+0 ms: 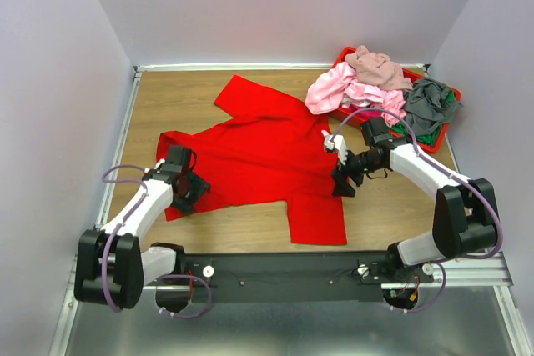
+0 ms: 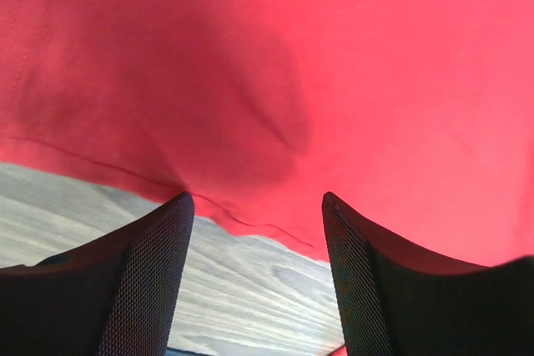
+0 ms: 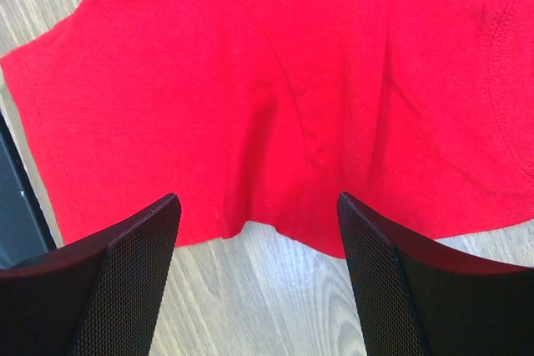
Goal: Fold and stack the t-shirts
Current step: Flatten the tshirt out
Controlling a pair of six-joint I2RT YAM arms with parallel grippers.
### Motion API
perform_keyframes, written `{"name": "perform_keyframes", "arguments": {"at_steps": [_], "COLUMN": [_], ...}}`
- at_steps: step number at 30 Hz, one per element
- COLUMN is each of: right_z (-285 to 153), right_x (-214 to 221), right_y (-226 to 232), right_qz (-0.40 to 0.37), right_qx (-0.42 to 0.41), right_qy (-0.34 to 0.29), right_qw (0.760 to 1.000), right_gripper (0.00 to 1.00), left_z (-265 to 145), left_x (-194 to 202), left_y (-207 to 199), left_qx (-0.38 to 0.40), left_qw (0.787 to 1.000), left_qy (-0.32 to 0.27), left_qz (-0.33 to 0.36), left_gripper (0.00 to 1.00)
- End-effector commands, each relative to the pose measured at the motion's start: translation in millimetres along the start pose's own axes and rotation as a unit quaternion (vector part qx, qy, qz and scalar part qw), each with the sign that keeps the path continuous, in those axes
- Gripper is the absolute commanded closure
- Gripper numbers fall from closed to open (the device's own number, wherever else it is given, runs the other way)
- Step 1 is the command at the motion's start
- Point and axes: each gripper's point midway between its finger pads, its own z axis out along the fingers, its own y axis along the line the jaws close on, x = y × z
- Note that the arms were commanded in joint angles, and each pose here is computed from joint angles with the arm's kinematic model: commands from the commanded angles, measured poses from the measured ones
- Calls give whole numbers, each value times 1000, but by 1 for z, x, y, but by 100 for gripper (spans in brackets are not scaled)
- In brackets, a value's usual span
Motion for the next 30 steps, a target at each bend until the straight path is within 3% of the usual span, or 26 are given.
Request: {"name": "perform_keyframes", "arguments": {"at_steps": [1,8,11,19,21,22,30], "right_z": [-1,-3,-3,1,1,1,2], "right_x": [0,-2,-3,1,1,1,10], "right_y": [-1,-1,0,6,9,12,35], "right_qz": [-9,-9,-5,-4,-9,-18,-128], "right_qx": [9,12,10,-7,-14,-21,-69], "right_qy": [4,0,0,-2,-2,-4,-7], "right_qw": [1000,1000,1000,1000,1000,1000,989], "right_gripper": [18,18,18,18,18,18,18], "left_z": [4,12,14,4,0,-2,-14], "left_x": [-10,-14,-15,-17,-17,-18,-7], "left_y": [7,11,12,4,1,-1,-15], "left_qx": [-53,-100,-105,-67,-53,-47,19], "left_qw": [998,995,994,997,998,998,998], "left_qy": [-15,-15,-15,-24,-27,-28,-8], "left_qz": [-18,-5,3,16,22,29,53], "left_gripper": [29,31,37,79,83,90,99]}}
